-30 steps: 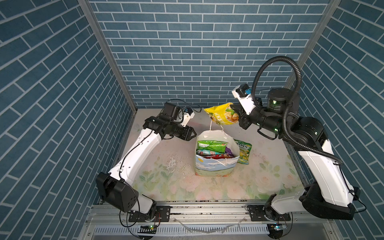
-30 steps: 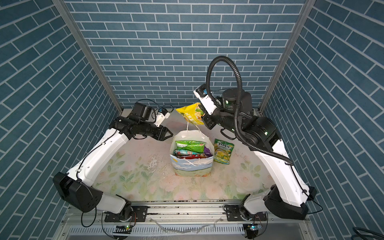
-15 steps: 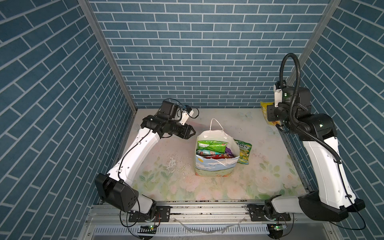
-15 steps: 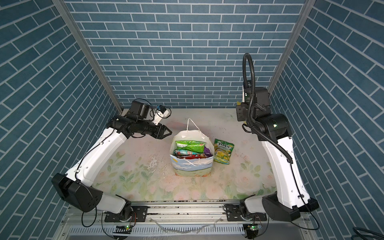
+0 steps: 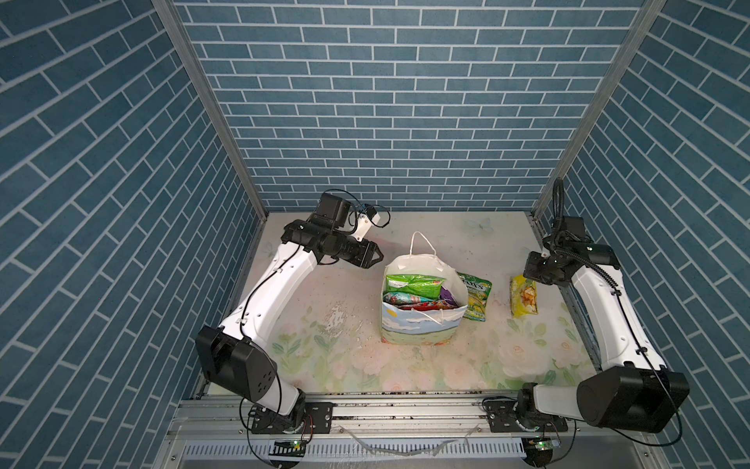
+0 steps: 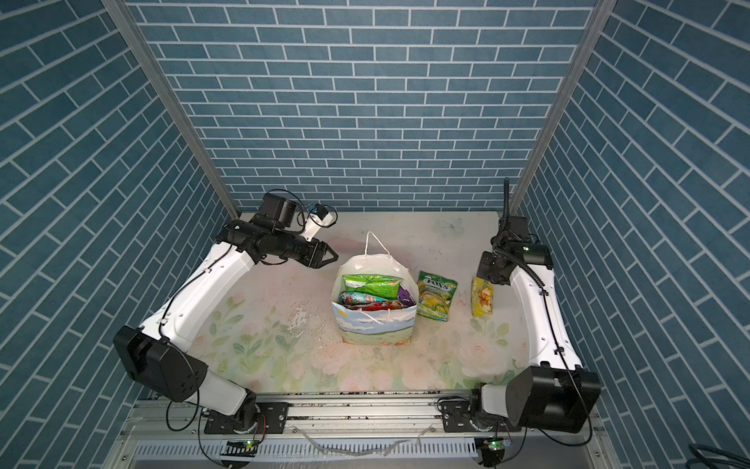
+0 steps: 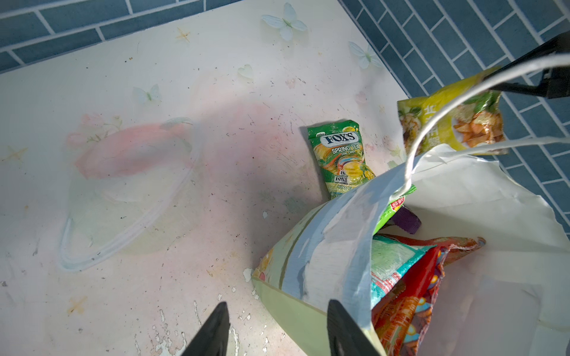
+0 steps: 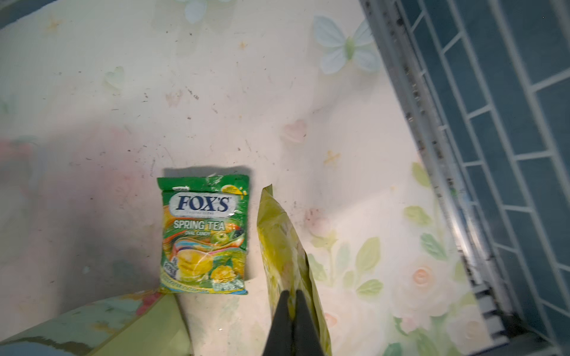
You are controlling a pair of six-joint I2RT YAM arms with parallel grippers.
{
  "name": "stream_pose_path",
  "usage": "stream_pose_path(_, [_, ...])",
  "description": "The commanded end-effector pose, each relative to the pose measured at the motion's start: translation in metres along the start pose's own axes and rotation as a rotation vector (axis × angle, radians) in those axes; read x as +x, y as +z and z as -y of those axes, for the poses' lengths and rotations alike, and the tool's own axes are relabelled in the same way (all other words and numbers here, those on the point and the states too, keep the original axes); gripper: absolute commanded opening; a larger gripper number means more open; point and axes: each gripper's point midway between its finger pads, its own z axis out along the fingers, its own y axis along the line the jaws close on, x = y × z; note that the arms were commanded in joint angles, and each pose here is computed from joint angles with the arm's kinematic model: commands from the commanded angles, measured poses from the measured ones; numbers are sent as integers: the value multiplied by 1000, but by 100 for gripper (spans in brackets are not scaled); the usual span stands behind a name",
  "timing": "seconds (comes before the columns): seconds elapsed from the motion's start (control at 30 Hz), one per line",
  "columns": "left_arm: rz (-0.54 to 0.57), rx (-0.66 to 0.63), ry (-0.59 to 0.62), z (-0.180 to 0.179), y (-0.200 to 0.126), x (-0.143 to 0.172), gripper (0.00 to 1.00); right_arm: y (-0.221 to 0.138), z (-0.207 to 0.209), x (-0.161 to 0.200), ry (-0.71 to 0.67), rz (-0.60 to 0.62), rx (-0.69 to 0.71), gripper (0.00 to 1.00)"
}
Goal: Take the snacks out of the paper bag
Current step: Place the snack at the middle-right of the table.
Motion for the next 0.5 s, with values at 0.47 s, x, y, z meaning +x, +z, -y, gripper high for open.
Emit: stream_pose_path(0.47, [-2, 14, 1, 1, 0, 0, 53, 69, 34, 31, 286, -87, -129, 0])
